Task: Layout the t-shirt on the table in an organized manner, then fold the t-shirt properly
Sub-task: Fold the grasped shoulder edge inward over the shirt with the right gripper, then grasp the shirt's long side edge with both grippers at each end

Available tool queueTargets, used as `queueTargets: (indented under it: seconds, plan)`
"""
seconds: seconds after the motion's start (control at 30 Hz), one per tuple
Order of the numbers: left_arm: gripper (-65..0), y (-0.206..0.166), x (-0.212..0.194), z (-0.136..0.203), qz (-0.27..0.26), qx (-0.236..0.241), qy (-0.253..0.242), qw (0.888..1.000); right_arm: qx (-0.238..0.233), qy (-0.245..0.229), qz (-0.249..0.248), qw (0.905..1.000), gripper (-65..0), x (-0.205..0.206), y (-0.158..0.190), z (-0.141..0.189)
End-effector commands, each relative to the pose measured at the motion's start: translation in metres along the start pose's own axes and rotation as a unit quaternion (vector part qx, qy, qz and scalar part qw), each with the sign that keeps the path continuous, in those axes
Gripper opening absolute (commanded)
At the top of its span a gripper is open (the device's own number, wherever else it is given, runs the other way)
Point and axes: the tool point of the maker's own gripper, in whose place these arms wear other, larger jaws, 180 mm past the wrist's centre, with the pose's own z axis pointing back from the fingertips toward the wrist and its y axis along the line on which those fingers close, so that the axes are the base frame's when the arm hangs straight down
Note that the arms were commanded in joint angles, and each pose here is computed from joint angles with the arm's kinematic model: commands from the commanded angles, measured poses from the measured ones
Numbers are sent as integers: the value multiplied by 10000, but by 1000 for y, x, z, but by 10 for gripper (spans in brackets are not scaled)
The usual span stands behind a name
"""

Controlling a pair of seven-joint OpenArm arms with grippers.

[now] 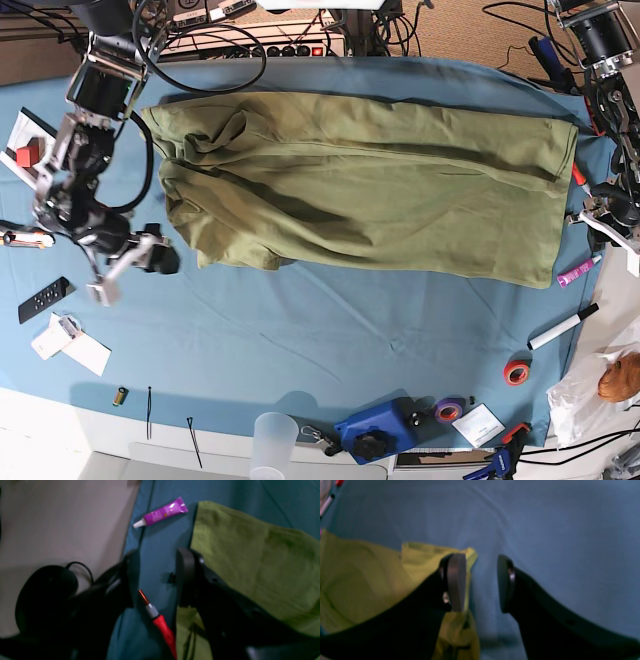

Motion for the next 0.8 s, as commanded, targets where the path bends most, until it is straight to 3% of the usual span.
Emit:
queueTargets:
  seconds: [0.0,0.27,0.5,0.6,0.7,0.77]
  plan:
    - [-405,5,19,5,-60,61,-278,9996,74,-215,111,9997,-435,20,3,1]
    - [-405,0,20,5,34,-74,-314,9995,531,249,-368,9976,-435,-14,27,-41]
    - [-405,-66,18,-5,-657,-1095,-227,9915,445,374,-339,9977,-435,-21,28,-47]
    - [-405,-81,33,-18,-1187,-851,-353,9886,442,387,-340,9977,-435,-21,28,-47]
    - [-405,-78,52,-34,-1268,-377,-399,9904,428,448,-332,9975,-435,-23,26,-46]
    - [-405,-78,56,-47,-1308,-328,-292,9904,400,477,-320,9975,-435,-24,24,-44]
